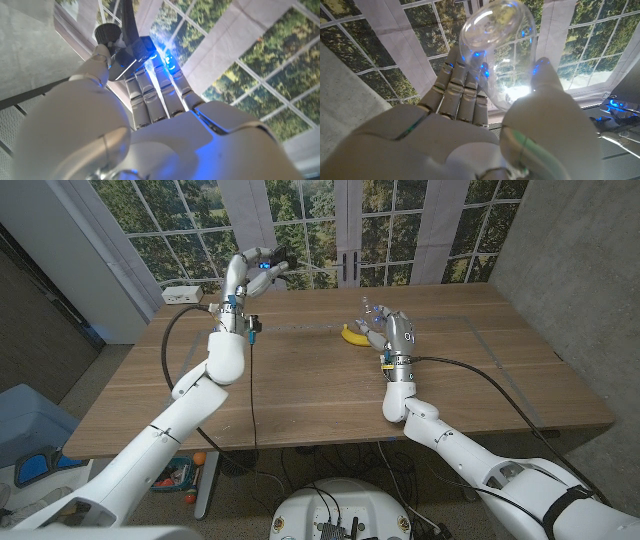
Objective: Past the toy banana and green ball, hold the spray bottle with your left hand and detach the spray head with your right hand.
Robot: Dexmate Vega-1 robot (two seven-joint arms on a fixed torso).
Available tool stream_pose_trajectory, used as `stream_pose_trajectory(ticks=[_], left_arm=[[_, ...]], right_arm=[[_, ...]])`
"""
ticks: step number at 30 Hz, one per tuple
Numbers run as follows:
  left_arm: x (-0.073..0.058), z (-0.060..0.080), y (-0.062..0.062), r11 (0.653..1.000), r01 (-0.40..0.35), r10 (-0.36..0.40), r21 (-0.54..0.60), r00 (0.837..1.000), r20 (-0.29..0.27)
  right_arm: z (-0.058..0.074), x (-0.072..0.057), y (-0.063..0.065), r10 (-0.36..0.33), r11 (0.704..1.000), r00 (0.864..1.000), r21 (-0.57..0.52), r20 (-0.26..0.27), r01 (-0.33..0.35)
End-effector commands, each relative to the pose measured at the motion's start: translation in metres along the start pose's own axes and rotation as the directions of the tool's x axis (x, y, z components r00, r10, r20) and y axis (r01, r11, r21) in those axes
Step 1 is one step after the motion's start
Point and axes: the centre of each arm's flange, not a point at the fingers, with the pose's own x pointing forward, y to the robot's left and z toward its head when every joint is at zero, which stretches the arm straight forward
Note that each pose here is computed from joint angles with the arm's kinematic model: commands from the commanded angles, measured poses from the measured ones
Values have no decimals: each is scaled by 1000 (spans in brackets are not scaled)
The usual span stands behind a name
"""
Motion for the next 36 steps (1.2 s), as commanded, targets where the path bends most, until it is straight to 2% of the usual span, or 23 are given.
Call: stream_pose_trajectory(ticks=[1, 4, 8, 17, 28, 36], left_arm=[[-25, 19, 1, 937, -301, 290, 176, 953, 82], [-24, 18, -2, 933, -288, 277, 215, 958, 76], [-21, 14, -7, 927, -223, 222, 301, 974, 38], [-16, 8, -15, 892, -97, 119, 442, 993, -23], [-13, 2, -18, 872, 36, 20, 489, 994, -109], [-18, 0, -21, 851, 109, -30, 514, 987, -160]], right_arm=[[-14, 1, -4, -29, 999, 996, 13, -79, 30], [-16, 2, -6, -40, 999, 995, 18, -92, 42], [-15, 2, -10, -56, 998, 994, 27, -98, 59], [-5, 5, -21, -73, 994, 995, 73, -65, 78], [11, 4, -34, -61, 991, 998, 119, -5, 61], [19, 1, -39, -12, 988, 999, 155, 32, 7]])
